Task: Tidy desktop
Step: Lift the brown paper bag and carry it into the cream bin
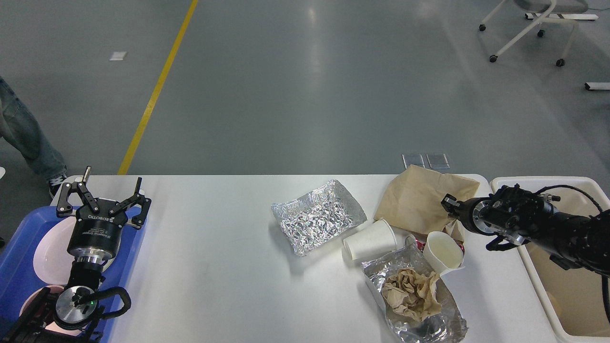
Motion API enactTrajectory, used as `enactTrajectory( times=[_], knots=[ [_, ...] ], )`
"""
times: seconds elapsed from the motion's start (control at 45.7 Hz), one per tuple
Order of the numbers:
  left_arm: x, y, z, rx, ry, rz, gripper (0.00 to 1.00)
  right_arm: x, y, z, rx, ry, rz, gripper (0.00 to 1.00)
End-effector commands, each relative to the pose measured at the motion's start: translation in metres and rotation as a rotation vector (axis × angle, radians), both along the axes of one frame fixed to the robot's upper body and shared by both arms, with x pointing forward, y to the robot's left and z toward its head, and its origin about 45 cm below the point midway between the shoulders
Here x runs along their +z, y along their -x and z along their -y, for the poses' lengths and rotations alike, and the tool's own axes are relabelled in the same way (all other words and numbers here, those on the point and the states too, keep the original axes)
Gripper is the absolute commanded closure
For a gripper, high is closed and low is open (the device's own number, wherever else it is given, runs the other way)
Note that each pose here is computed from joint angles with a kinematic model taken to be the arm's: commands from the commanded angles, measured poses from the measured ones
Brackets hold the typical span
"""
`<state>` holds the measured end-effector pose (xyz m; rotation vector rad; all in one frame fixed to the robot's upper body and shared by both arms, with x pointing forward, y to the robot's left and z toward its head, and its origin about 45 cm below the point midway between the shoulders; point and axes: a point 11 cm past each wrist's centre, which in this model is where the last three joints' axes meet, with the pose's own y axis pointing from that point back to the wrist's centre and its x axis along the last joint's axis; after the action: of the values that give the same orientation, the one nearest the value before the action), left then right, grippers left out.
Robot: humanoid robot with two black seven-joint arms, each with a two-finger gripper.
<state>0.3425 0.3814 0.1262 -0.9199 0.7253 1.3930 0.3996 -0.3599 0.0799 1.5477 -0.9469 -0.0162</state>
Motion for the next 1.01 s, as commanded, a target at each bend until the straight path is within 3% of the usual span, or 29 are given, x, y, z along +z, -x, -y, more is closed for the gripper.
enactTrajectory(
  times=[0.0,0.723,0.985],
  knots=[
    [0.000,0.000,0.000,0.000,0.000,0.001,0.03,0.162,-0.020,0.036,0.178,0.147,-0.123,1.00],
    [0.000,0.000,0.000,0.000,0.000,0.001,0.03,0.161,-0.022,0.027,0.144,0.101,-0.110,1.00],
    [0.000,0.000,0.000,0.000,0.000,0.001,0.03,0.192,-0.007,0.012,0.197,0.136,-0.175,1.00]
  ],
)
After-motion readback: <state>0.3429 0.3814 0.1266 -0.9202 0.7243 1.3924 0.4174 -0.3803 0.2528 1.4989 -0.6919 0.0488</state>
